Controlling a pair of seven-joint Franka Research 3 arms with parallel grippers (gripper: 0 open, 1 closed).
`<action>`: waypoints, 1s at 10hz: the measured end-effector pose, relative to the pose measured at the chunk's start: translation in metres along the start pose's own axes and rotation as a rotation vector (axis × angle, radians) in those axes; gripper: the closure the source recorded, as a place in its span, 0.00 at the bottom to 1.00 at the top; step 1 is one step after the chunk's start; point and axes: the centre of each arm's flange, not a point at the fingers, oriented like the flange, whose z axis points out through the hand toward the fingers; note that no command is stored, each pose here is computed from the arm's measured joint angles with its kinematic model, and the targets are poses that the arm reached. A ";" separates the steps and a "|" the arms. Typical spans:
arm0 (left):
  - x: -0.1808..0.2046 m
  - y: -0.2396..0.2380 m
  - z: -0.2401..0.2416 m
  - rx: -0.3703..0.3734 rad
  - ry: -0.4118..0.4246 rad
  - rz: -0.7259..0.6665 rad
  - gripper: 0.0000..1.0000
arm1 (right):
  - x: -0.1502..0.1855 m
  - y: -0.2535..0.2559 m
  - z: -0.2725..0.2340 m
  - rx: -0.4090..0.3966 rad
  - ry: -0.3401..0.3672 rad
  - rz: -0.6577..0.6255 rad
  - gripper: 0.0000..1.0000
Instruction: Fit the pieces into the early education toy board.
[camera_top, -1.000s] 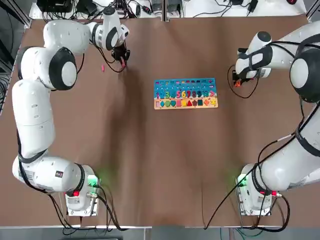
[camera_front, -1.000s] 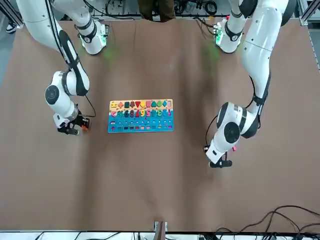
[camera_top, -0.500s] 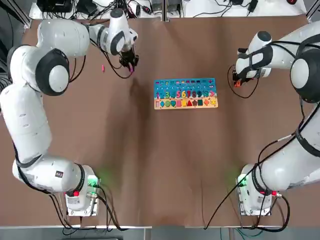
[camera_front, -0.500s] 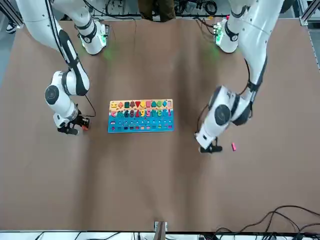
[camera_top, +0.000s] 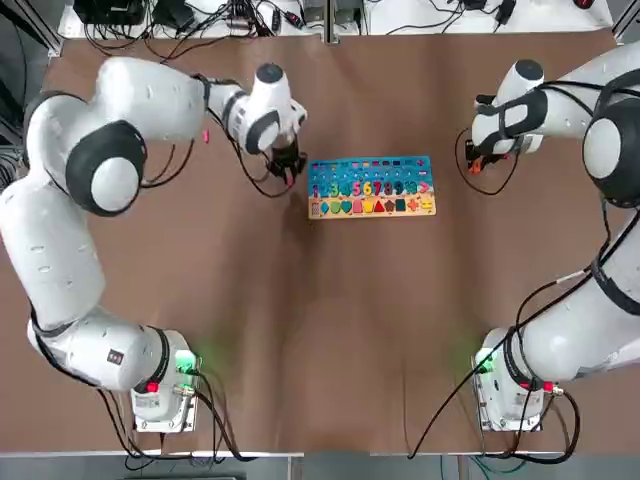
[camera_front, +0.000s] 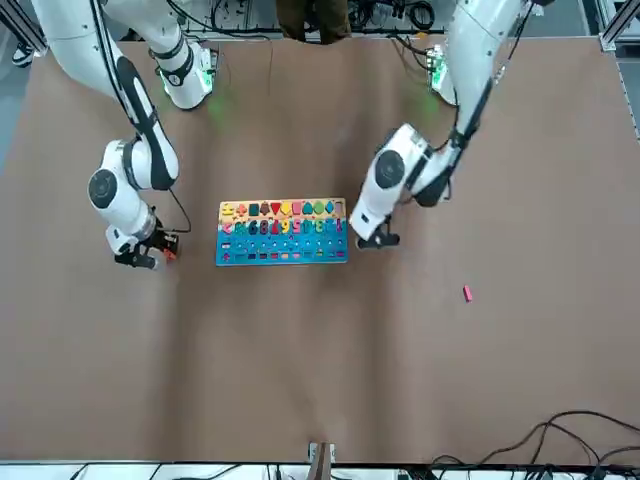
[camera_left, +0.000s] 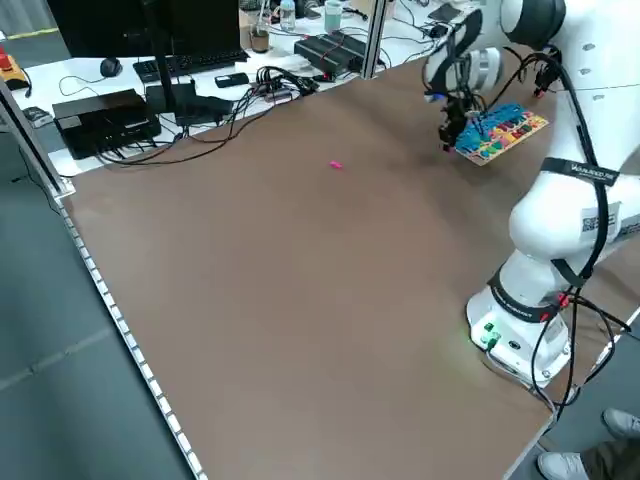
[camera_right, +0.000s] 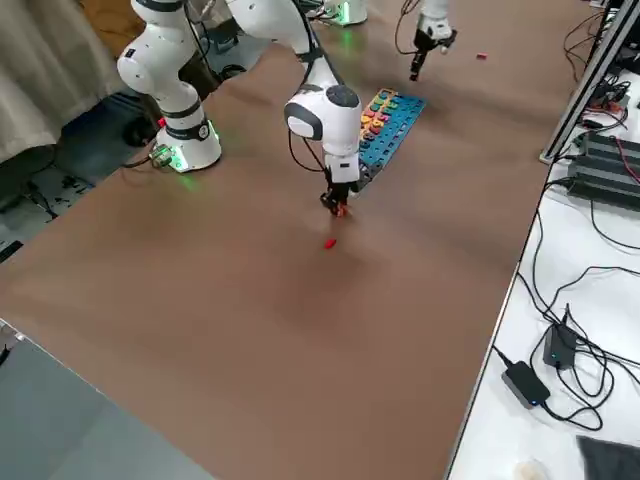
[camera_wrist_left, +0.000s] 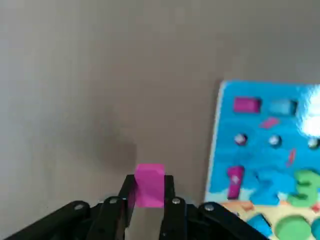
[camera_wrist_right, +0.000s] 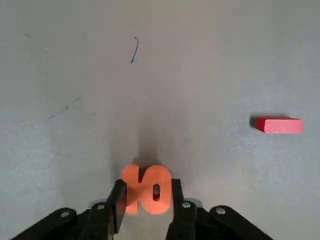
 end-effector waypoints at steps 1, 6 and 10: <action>-0.013 0.013 0.001 0.002 0.000 0.004 0.74 | -0.003 -0.018 -0.015 0.006 -0.004 -0.031 0.59; -0.058 0.051 0.006 0.001 0.004 0.036 0.74 | -0.043 -0.137 -0.048 0.056 -0.008 -0.174 0.59; -0.062 0.055 0.012 -0.015 0.009 0.038 0.74 | -0.069 -0.189 -0.039 0.080 0.009 -0.182 0.59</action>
